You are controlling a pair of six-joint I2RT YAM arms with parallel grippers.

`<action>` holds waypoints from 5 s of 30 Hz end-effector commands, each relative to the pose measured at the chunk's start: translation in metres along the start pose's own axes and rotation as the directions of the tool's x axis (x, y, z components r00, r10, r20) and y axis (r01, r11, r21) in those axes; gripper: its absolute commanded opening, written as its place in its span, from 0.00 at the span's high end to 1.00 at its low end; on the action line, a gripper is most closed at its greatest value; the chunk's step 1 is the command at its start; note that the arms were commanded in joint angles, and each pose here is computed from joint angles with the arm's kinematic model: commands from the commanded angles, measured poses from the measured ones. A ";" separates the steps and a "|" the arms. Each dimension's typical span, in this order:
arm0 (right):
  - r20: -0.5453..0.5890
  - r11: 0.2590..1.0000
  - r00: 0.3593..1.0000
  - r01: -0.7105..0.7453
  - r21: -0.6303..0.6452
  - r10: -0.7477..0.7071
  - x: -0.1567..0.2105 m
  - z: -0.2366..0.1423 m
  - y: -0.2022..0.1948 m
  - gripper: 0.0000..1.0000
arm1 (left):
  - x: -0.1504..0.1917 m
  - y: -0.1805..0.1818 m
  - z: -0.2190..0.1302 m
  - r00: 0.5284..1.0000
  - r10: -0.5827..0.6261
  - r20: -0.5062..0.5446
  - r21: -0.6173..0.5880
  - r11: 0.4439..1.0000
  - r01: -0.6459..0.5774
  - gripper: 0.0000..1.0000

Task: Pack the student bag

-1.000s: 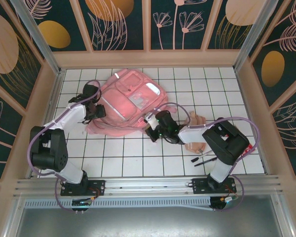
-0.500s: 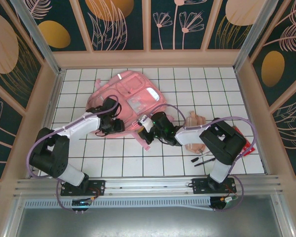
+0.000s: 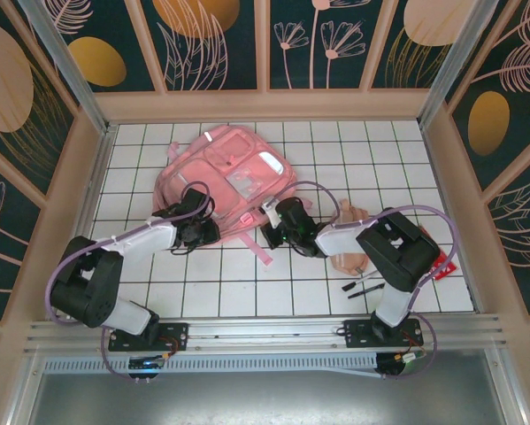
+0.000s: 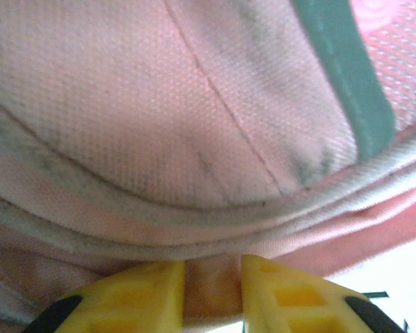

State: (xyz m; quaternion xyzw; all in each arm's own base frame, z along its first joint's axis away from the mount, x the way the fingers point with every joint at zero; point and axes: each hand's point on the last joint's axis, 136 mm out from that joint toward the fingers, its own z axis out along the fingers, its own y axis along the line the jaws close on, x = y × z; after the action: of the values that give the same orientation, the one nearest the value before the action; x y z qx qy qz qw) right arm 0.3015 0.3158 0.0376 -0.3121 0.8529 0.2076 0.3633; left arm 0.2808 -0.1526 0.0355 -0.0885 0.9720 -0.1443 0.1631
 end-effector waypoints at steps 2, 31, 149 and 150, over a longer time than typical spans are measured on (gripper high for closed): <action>0.018 0.984 0.995 -0.096 0.150 0.095 0.006 -0.011 -0.043 0.76 | 0.006 -0.026 -0.030 0.990 0.127 -0.057 0.118 0.986 -0.119 0.55; 0.329 0.967 0.927 -0.228 0.113 0.180 -0.025 -0.118 -0.049 0.54 | -0.089 -0.050 0.027 0.781 0.615 -0.109 -0.132 0.769 -0.625 0.25; 0.345 0.424 0.347 0.888 0.178 -0.872 -0.081 -0.067 0.036 0.58 | -0.093 -0.182 -0.024 0.984 -0.096 -0.153 0.455 0.877 0.156 1.00; 0.336 0.427 0.344 0.879 0.212 -0.877 -0.083 -0.061 0.035 0.58 | -0.094 -0.182 -0.025 0.983 -0.104 -0.153 0.461 0.872 0.164 1.00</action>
State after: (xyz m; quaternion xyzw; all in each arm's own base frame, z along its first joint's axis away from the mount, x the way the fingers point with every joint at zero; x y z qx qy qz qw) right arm 0.2773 0.3201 0.1208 -0.6949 0.4939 0.0803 0.5164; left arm 0.3843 -0.2902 0.1233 -0.1056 0.9229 -0.3537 0.1092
